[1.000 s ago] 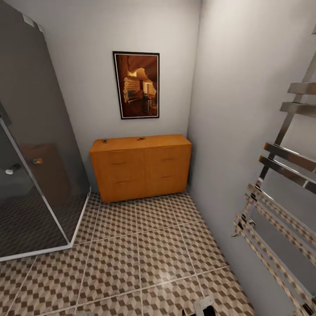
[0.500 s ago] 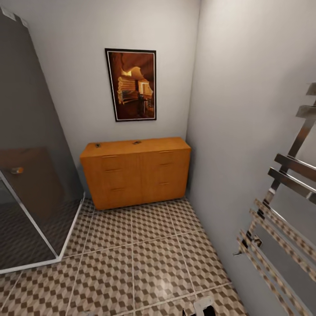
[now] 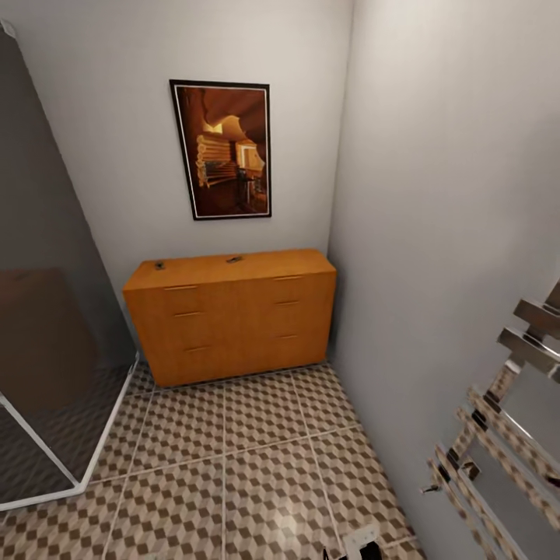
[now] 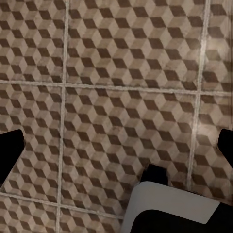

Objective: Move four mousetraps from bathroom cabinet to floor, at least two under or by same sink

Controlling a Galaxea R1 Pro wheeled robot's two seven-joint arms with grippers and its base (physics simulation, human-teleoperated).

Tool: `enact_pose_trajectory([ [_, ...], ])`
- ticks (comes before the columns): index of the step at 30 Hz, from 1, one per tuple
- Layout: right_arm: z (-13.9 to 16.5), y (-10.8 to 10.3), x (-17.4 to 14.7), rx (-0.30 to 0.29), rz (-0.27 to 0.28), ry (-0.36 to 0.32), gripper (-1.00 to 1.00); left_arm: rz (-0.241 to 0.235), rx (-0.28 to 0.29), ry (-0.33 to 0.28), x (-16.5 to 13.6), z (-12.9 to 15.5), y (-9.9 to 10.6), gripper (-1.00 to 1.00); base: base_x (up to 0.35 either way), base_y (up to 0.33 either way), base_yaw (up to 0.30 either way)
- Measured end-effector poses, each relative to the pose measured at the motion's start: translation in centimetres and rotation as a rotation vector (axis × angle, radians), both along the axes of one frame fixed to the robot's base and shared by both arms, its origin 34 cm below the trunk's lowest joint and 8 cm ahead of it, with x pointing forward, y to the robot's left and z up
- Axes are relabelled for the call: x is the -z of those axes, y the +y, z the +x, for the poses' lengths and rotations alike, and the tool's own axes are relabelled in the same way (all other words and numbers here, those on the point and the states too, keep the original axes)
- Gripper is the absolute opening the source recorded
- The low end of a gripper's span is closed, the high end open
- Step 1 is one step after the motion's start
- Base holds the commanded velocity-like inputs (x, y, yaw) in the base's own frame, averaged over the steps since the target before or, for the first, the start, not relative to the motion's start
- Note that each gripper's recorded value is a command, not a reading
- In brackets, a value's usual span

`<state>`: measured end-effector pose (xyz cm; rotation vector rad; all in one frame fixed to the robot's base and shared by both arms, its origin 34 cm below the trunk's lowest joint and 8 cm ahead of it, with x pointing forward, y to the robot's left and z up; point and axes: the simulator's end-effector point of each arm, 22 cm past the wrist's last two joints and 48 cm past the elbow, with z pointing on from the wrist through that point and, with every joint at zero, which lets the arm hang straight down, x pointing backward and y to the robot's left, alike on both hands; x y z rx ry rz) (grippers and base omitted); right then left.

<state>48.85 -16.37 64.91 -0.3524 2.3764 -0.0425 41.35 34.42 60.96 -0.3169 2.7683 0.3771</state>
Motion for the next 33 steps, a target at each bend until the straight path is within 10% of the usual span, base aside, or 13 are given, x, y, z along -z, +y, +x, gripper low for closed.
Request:
enact_pose_trajectory([
  [33, 0.05, 0.05, -0.03, -0.003, 0.0, -0.003, 1.0, 0.002, 0.0, 0.0, 0.0, 0.0, 0.12, 1.0, 0.327, -0.01, 0.0],
])
